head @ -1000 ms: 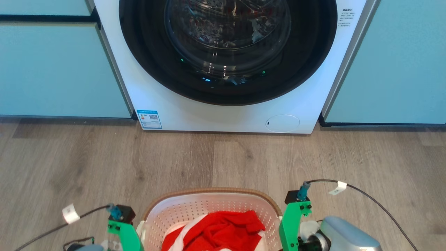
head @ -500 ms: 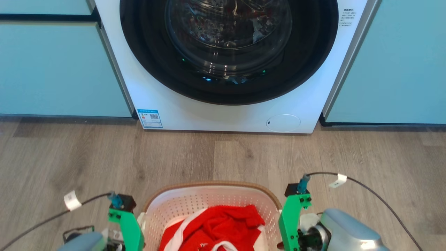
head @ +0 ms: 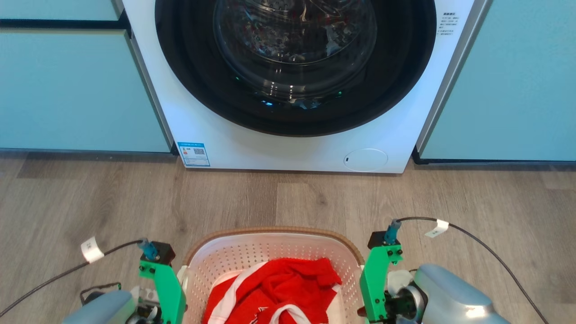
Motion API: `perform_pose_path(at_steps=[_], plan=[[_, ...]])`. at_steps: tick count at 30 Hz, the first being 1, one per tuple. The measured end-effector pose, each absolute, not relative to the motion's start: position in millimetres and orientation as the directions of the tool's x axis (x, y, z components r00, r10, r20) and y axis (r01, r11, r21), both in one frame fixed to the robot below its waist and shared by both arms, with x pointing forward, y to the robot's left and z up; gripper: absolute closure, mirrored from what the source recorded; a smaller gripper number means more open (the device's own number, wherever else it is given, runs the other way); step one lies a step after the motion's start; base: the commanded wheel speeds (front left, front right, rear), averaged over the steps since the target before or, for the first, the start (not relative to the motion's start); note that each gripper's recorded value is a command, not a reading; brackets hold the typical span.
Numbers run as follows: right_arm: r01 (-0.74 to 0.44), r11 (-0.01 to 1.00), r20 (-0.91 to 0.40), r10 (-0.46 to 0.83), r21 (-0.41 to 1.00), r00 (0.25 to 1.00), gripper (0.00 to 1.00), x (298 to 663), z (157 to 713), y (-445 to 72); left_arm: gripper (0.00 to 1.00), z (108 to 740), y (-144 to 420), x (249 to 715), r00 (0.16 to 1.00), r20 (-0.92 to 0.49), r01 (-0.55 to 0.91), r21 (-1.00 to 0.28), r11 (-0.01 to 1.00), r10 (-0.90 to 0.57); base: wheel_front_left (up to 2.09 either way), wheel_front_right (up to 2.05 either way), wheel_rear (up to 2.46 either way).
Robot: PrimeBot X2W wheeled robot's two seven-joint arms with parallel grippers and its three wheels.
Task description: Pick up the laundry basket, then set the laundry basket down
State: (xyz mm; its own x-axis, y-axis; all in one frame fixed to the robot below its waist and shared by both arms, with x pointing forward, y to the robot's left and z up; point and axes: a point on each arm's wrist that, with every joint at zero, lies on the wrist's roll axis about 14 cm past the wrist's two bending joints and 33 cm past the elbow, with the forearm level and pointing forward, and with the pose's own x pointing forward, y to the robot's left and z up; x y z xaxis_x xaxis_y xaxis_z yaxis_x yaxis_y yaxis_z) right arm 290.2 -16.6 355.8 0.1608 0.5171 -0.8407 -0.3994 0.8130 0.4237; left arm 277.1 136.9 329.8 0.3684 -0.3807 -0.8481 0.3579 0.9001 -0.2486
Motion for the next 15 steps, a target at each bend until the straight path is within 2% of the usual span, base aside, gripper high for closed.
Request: perform_pose_path(at_steps=[15], plan=[[-0.401,0.812,-0.841,0.517,0.424,0.159,1.0,290.4,355.8,-15.9,1.0,329.9,137.7,277.3,0.374,-0.846,0.354,-0.248,0.902,-0.38,0.0,0.0,0.0]])
